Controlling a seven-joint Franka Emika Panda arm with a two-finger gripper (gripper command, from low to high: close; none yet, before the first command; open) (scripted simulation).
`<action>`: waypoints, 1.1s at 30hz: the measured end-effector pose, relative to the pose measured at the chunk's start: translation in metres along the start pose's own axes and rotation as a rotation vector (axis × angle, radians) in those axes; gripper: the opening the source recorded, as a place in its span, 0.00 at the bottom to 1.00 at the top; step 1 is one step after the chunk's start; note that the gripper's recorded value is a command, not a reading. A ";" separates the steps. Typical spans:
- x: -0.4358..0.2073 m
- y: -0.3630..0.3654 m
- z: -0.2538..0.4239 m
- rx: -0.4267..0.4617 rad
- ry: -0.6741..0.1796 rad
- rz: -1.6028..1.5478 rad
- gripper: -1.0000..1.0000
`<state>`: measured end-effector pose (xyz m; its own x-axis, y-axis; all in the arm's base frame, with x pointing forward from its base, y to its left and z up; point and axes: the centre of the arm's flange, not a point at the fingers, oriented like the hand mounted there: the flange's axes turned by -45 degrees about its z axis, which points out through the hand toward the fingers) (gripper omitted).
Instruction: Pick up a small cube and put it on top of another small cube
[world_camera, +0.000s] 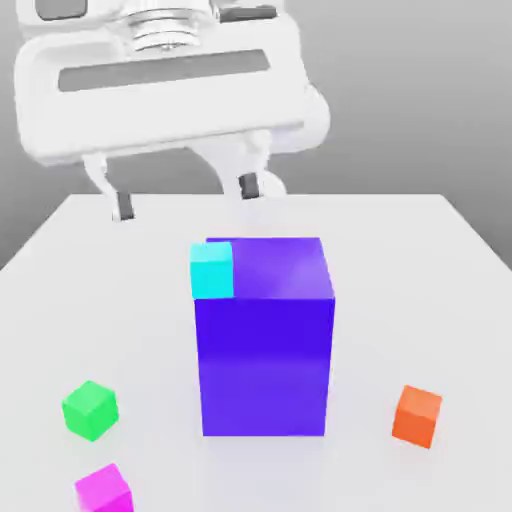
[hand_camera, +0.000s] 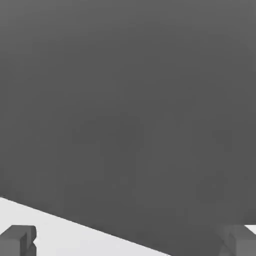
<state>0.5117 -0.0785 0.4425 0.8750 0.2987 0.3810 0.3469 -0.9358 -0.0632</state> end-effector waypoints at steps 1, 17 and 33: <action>-0.005 0.006 0.016 0.006 -0.022 -0.015 0.50; -0.133 0.094 0.209 -0.004 -0.382 -0.282 0.50; -0.142 0.098 0.209 -0.007 -0.403 -0.296 0.00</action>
<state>0.4914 -0.1734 0.1896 0.8007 0.5991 -0.0050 0.5991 -0.8007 0.0002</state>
